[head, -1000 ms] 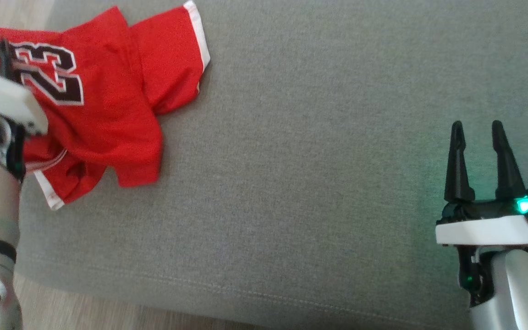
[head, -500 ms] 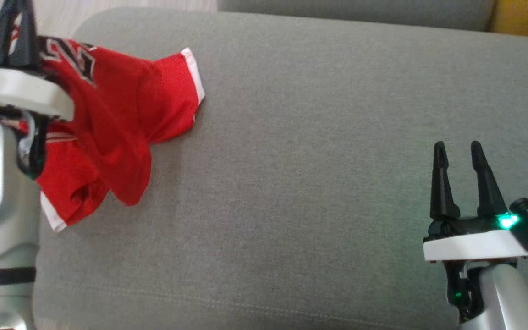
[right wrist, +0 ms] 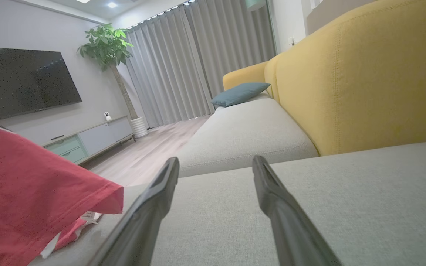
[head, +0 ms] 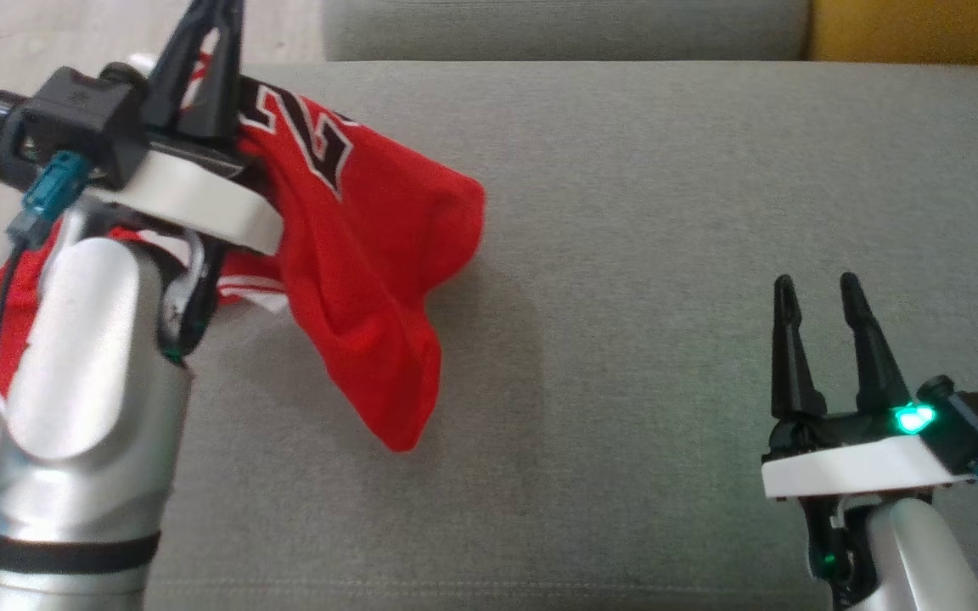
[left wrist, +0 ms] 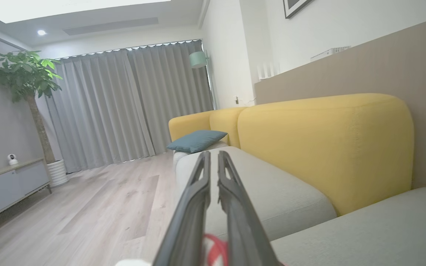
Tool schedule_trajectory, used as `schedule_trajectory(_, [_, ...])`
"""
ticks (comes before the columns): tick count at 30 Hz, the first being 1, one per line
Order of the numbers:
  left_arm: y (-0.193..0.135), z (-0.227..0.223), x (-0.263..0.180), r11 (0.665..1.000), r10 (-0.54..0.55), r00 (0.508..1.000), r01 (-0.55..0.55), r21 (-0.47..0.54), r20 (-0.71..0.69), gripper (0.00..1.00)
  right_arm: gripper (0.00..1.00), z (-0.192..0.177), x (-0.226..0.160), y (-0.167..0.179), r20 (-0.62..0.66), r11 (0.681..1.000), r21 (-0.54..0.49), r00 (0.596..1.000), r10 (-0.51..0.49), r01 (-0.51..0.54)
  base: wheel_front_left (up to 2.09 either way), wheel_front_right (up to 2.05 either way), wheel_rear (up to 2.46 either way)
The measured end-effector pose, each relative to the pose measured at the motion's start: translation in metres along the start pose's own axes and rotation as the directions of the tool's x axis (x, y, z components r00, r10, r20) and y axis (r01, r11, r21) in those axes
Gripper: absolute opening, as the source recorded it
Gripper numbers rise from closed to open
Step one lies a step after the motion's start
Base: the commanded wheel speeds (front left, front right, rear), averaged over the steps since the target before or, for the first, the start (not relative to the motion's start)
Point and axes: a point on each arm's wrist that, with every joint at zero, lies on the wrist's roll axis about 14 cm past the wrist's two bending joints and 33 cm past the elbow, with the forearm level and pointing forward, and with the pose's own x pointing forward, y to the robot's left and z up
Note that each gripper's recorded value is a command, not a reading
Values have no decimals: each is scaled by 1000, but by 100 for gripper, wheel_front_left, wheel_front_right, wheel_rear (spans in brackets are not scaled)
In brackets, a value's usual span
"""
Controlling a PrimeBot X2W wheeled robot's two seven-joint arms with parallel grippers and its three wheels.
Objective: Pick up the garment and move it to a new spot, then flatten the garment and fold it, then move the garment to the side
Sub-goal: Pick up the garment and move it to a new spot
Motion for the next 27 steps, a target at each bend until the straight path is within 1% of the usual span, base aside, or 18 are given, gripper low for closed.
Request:
schedule_trajectory(4, [-38,1,12,995,-84,996,84,-47,13,0,100,2,-8,-9,2,1000,-6,1000,-30,30,0,0,0])
schedule_trajectory(7, [-72,-1,20,984,-154,988,155,-91,20,0,100,6,-14,-16,11,999,-11,999,-51,52,0,0,0])
schedule_trajectory(13, [-142,-4,36,938,-293,955,297,-178,52,0,100,26,-20,-31,67,995,2,993,-101,101,0,0,0])
schedule_trajectory(18, [-177,-8,60,912,-339,938,348,-219,79,0,100,42,-26,-47,112,988,3,982,-152,152,0,0,0])
schedule_trajectory(21, [-192,-15,77,901,-361,929,371,-224,88,0,100,42,-32,-56,111,983,3,977,-183,184,0,0,0])
schedule_trajectory(24, [-206,-43,85,893,-378,925,377,-246,42,0,100,43,-34,-65,108,977,-2,971,-212,214,0,0,0])
schedule_trajectory(26, [-215,-74,82,890,-397,917,377,-258,-30,0,100,42,-37,-71,105,973,-6,968,-229,231,0,0,0])
schedule_trajectory(27, [-219,-91,79,888,-411,909,380,-259,-75,21,100,40,-38,-73,99,971,-6,966,-239,241,0,0,0])
